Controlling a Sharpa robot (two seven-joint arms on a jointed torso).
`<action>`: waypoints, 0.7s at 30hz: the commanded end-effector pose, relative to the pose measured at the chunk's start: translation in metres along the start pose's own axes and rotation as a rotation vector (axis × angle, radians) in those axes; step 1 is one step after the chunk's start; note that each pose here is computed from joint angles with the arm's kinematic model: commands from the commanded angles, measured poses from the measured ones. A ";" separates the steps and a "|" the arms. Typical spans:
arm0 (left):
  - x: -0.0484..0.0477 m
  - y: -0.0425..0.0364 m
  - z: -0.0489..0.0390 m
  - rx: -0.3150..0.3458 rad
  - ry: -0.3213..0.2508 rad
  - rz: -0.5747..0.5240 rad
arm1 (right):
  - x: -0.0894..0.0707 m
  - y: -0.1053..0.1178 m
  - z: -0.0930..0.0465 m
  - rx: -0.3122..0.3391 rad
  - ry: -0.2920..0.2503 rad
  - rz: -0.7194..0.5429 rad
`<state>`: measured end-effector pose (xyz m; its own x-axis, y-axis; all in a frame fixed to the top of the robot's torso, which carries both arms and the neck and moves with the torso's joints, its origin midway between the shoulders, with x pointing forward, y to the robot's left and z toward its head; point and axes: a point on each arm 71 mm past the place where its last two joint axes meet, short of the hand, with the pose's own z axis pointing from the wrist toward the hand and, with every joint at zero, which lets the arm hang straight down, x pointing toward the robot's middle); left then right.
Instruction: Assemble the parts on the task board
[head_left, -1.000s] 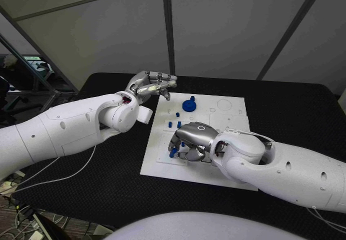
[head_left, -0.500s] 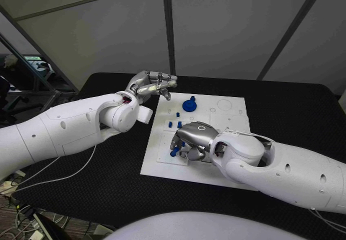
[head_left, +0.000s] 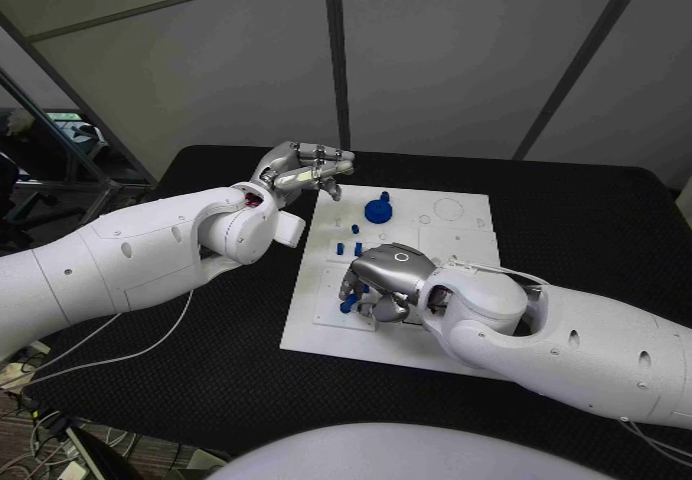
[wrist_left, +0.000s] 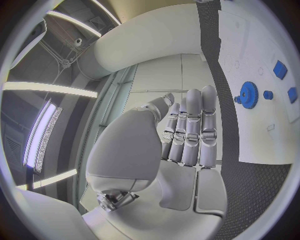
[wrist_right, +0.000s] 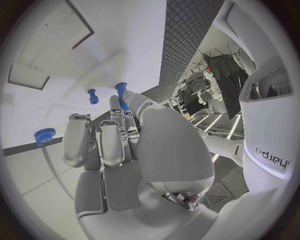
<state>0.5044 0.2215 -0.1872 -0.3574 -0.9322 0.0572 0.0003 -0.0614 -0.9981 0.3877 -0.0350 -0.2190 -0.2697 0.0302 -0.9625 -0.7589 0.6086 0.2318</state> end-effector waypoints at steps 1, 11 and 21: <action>0.0018 -0.0009 0.0009 0.002 0.013 -0.006 | 0.001 0.001 0.002 0.000 0.015 -0.009; 0.0022 -0.0008 0.0009 0.000 0.016 -0.007 | 0.002 0.003 0.006 -0.005 0.028 -0.004; 0.0014 -0.0004 0.0007 -0.005 0.016 -0.007 | -0.002 0.005 0.006 -0.025 -0.028 0.015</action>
<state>0.5045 0.2209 -0.1876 -0.3611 -0.9307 0.0587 -0.0045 -0.0612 -0.9981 0.3890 -0.0289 -0.2207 -0.2768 0.0258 -0.9606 -0.7618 0.6033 0.2357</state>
